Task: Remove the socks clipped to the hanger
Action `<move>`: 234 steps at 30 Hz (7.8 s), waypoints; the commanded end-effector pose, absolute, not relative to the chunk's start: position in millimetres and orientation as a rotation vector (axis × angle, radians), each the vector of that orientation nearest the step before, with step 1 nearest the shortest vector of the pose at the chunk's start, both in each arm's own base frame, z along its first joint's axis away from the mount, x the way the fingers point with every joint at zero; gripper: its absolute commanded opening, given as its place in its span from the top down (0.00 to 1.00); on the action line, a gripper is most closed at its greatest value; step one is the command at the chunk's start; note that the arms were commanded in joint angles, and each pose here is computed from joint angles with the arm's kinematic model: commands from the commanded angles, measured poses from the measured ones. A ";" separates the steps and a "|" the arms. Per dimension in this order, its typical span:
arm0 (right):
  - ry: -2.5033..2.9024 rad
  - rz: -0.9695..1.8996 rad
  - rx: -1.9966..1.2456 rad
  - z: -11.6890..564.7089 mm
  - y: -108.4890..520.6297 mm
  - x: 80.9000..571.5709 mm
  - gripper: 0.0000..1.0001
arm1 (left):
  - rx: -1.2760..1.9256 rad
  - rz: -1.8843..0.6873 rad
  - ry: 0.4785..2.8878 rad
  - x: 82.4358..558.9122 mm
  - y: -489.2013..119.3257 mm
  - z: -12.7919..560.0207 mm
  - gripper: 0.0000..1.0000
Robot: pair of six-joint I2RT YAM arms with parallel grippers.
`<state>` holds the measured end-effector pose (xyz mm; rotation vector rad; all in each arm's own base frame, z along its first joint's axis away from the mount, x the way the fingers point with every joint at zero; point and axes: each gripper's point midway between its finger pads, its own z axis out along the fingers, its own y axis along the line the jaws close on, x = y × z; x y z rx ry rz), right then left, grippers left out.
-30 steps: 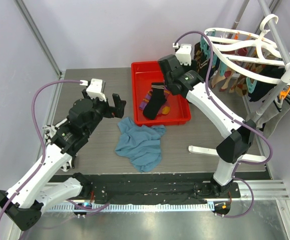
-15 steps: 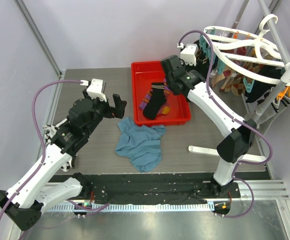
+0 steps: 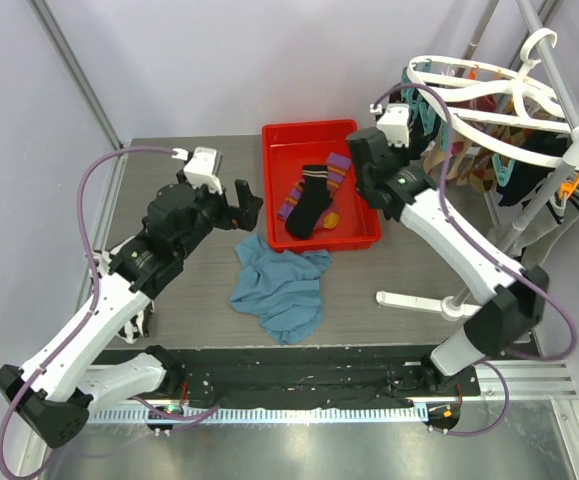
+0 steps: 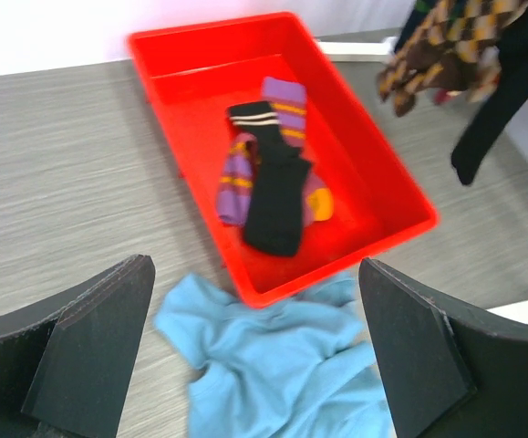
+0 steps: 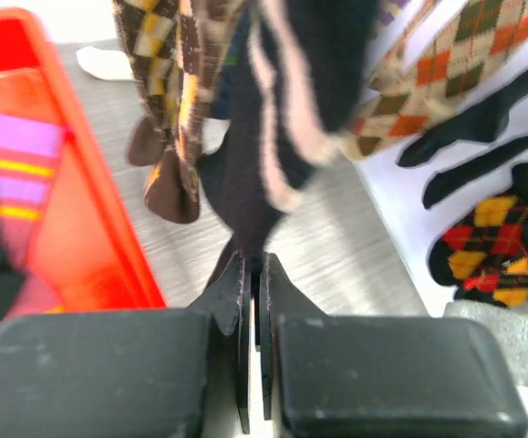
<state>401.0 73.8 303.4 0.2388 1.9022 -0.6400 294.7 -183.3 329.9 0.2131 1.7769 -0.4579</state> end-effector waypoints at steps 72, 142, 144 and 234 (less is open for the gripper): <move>1.633 0.072 0.206 370.0 51.9 293.7 0.99 | 0.423 -1.254 1.526 359.4 -454.9 458.2 0.06; 1.719 0.221 0.336 504.6 75.7 312.0 0.43 | 0.489 -1.070 1.612 295.5 -496.5 326.4 1.00; 1.727 0.184 0.354 501.5 75.0 322.2 0.44 | 0.491 -1.056 1.610 294.8 -496.9 325.5 1.00; 1.649 -0.326 0.389 470.0 73.1 388.7 0.96 | 0.256 -0.870 1.821 387.2 -419.1 272.6 1.00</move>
